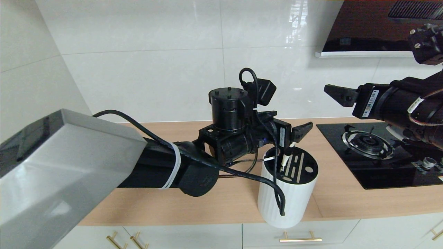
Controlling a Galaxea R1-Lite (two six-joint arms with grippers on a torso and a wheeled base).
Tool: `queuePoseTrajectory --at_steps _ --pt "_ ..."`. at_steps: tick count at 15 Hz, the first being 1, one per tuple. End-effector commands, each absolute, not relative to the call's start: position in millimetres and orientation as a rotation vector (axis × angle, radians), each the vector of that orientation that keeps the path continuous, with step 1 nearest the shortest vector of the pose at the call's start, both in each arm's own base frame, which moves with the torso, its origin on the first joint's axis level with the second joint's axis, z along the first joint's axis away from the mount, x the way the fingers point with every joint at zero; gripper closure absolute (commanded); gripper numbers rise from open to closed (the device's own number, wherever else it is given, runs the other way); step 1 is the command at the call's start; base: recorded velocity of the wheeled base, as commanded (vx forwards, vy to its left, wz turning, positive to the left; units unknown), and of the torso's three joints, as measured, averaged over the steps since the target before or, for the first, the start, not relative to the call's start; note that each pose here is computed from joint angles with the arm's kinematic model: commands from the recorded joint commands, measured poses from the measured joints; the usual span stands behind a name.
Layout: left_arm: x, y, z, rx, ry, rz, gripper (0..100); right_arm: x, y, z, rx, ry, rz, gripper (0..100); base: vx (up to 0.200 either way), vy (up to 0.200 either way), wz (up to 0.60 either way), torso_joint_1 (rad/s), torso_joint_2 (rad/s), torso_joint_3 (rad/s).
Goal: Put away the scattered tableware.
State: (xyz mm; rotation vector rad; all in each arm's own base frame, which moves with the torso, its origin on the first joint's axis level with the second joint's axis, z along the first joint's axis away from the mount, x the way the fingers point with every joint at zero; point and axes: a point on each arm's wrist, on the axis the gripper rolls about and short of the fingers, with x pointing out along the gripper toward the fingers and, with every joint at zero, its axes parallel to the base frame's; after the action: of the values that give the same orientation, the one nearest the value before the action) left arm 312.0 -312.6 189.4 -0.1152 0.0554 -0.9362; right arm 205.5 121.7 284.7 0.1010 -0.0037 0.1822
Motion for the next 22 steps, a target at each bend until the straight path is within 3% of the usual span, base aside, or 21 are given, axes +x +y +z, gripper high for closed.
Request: queuePoseTrajectory --at_steps 1,3,5,8,12,16,22 --pt "298 -285 239 -0.154 -0.060 -0.904 0 205 121 285 0.102 -0.005 0.182 0 0.000 0.000 0.00 0.000 0.00 0.000" --pt "278 -235 278 -0.174 -0.138 -0.828 0 197 113 286 0.110 -0.015 0.171 0 0.000 0.000 0.00 0.000 0.00 0.000" --pt "247 -180 293 -0.173 -0.157 -0.751 0 192 97 279 0.109 -0.005 0.119 0 0.000 0.000 0.00 0.000 0.00 0.000" --pt "184 -102 281 -0.159 -0.157 -0.619 0 156 52 269 0.121 -0.038 0.037 0 0.000 0.000 0.00 0.000 0.00 0.000" --pt "96 -39 262 -0.147 -0.159 -0.479 0 68 8 254 0.136 -0.198 -0.009 0 0.000 0.000 0.00 0.000 0.00 0.000" --pt "7 -5 240 -0.181 -0.097 -0.459 0 -21 -8 232 0.144 -0.280 -0.042 0 0.000 0.000 0.00 0.000 0.00 0.000" --pt "-55 5 188 -0.184 -0.209 -0.263 0 -71 -14 200 0.113 -0.301 -0.104 0 0.000 0.000 0.00 0.000 0.00 0.000"
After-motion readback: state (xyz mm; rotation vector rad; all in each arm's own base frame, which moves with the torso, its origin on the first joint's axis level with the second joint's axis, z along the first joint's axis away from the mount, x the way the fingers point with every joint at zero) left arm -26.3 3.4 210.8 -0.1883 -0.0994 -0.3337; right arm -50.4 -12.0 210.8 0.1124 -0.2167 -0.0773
